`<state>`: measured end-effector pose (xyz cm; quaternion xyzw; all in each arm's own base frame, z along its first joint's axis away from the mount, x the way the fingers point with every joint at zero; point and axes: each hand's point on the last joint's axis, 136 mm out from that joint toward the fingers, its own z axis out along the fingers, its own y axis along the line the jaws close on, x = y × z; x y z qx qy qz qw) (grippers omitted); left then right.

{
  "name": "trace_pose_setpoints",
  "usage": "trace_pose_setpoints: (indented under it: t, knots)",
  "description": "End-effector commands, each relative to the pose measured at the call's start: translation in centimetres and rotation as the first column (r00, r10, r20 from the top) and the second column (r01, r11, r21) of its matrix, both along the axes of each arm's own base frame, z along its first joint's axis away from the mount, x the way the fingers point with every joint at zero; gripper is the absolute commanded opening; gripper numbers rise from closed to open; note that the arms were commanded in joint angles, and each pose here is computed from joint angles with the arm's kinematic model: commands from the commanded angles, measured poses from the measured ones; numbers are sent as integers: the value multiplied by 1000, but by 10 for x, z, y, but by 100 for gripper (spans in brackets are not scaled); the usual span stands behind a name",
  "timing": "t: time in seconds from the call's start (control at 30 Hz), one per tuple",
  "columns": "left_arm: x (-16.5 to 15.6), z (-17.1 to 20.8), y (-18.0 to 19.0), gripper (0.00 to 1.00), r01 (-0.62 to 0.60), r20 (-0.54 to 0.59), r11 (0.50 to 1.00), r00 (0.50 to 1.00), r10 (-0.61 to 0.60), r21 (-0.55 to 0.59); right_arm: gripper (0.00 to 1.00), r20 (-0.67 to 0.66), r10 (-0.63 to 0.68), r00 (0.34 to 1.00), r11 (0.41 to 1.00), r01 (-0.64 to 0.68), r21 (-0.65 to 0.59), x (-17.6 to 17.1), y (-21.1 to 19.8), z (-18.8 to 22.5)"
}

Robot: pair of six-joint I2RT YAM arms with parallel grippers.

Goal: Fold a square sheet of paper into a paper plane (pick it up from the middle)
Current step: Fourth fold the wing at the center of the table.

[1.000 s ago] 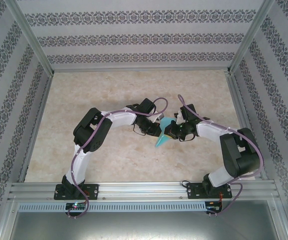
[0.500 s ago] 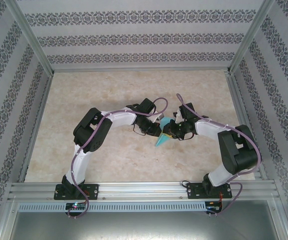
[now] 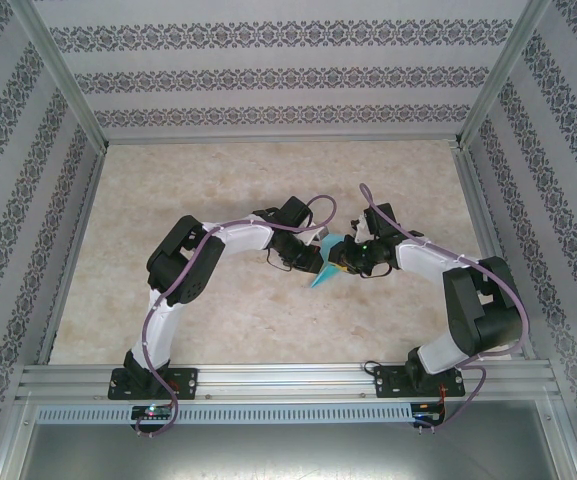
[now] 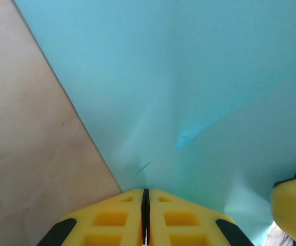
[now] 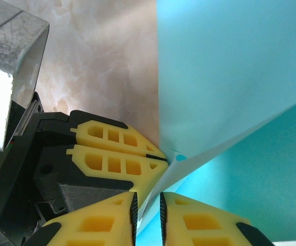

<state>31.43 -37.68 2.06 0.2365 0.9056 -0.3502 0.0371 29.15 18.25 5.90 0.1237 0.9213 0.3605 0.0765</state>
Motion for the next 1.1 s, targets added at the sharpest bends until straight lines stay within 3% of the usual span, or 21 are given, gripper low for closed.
trace_pose_setpoints:
  t: [0.0,0.27,0.7,1.07]
  knots:
    - [-11,-35,13,13,10,-31,996,999,-8,91,22,41,8,999,1000,-8,2,4,-3,14]
    - [-10,-34,12,12,9,-30,996,1000,-6,88,22,38,6,999,1000,-6,-10,3,-8,15]
    - [-9,-24,10,12,7,-19,997,1000,-6,73,10,-15,44,999,998,-45,-35,-3,0,-3]
    - [-8,-23,11,12,-6,-24,998,1000,7,63,9,-33,75,997,996,-76,-48,0,10,-14]
